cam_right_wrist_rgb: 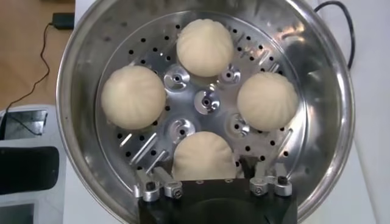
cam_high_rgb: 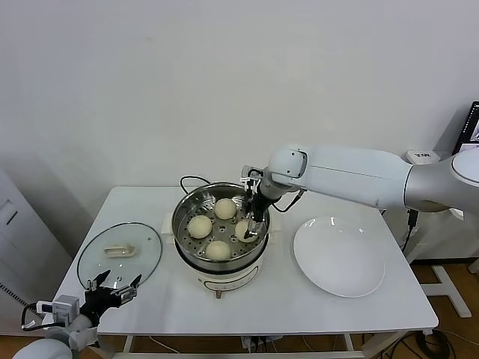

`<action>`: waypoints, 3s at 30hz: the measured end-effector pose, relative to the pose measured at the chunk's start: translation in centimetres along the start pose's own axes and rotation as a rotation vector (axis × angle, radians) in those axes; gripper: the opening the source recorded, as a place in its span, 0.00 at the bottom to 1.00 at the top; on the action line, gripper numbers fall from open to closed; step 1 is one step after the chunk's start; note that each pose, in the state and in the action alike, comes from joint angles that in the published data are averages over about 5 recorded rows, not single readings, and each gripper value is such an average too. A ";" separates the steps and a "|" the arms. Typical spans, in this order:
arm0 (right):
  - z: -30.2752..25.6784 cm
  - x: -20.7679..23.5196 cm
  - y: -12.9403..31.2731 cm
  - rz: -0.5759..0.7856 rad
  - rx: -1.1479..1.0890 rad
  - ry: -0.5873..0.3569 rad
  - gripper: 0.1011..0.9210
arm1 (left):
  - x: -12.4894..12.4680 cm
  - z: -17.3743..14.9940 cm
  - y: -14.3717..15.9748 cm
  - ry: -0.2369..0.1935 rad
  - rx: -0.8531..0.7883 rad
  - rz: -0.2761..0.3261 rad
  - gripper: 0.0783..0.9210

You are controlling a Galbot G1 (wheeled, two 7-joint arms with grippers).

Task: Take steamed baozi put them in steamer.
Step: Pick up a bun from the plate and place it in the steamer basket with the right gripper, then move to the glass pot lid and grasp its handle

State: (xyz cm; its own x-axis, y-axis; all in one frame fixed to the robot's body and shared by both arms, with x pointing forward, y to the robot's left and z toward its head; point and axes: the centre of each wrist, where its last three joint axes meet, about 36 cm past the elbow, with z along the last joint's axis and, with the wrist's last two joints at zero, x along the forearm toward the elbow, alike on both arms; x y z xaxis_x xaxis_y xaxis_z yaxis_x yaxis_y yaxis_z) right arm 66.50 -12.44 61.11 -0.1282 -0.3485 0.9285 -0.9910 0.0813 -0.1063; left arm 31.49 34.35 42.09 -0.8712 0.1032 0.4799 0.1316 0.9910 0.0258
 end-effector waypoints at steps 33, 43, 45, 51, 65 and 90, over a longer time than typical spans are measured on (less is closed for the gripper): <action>19.6 1.6 3.6 0.545 -0.488 -0.907 0.88 | -0.6 -1.6 0.5 -0.058 0.023 -0.029 0.88; 24.1 -2.7 9.1 0.784 -0.652 -0.994 0.88 | -0.7 -2.1 0.9 -0.105 0.006 -0.054 0.88; 24.7 -3.8 10.3 0.829 -0.681 -1.000 0.88 | -0.8 -2.1 1.1 -0.111 -0.009 -0.062 0.88; 26.9 -7.2 13.8 0.947 -0.773 -1.007 0.88 | -1.1 -2.2 1.7 -0.128 -0.089 -0.095 0.88; 31.9 -12.2 21.3 1.122 -0.947 -0.959 0.88 | -3.6 0.1 4.8 -0.180 -0.503 -0.218 0.88; 34.6 -16.1 26.3 1.183 -1.065 -0.892 0.88 | -9.4 8.3 10.8 -0.285 -1.393 -0.298 0.88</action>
State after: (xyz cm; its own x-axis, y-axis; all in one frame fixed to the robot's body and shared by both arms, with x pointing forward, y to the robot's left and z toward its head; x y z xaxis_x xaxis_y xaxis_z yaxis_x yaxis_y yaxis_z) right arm 41.12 -36.99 31.10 -0.9981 0.0197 0.0581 0.0247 0.9960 0.0855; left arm 37.16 44.75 30.64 -0.9884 0.0904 0.1220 0.1316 0.1099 0.9852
